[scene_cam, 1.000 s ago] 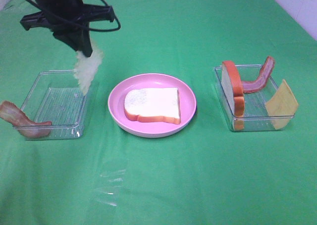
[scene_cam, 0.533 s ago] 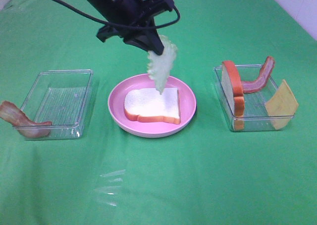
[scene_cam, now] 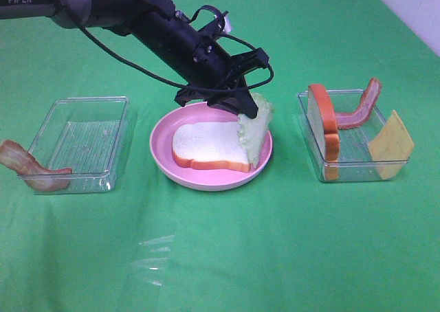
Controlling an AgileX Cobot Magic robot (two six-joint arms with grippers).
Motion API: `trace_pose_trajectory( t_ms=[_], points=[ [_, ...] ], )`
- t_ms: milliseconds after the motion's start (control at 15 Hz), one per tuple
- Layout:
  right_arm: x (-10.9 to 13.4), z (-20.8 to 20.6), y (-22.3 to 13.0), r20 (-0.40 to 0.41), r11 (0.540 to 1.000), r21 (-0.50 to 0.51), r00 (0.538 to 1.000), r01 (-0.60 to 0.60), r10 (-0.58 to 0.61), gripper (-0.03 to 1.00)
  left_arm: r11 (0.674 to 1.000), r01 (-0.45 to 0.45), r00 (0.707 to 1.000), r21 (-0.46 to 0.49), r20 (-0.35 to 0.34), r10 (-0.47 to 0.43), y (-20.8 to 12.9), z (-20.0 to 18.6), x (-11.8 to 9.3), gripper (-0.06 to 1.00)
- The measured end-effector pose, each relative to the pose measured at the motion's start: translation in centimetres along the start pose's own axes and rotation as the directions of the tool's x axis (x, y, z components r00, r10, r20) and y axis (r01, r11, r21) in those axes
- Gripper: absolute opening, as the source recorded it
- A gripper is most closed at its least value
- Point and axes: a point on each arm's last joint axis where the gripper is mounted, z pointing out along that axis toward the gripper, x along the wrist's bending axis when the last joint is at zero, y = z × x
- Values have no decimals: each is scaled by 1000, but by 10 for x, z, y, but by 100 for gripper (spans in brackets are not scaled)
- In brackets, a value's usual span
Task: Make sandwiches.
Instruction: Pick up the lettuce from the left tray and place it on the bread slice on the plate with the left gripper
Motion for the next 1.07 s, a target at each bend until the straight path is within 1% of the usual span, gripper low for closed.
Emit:
trace_pose_trajectory(
  t_ms=[200, 267, 333, 533, 600, 867, 1000, 1067],
  points=[
    [0, 0, 0, 0, 1000, 0, 1000, 0, 0, 99, 996, -88, 987, 17, -134, 89, 0, 0, 13, 0],
    [0, 0, 0, 0, 1000, 0, 1000, 0, 0, 99, 995, -97, 983, 16, -154, 98, 0, -1, 15, 0],
    [0, 0, 0, 0, 1000, 0, 1000, 0, 0, 99, 994, -108, 975, 9, -192, 108, 1, -1, 18, 0],
    [0, 0, 0, 0, 1000, 0, 1000, 0, 0, 99, 995, -100, 952, -8, -290, 93, 4, -4, 27, 0],
    [0, 0, 0, 0, 1000, 0, 1000, 0, 0, 99, 995, -97, 945, -3, -313, 92, 3, -4, 29, 0],
    [0, 0, 0, 0, 1000, 0, 1000, 0, 0, 99, 994, -109, 925, 16, -365, 107, 3, -6, 34, 1],
    [0, 0, 0, 0, 1000, 0, 1000, 0, 0, 99, 995, -102, 921, 19, -375, 102, 2, -6, 35, 7],
    [0, 0, 0, 0, 1000, 0, 1000, 0, 0, 99, 994, -106, 917, 22, -384, 107, 2, -7, 35, 33]
  ],
)
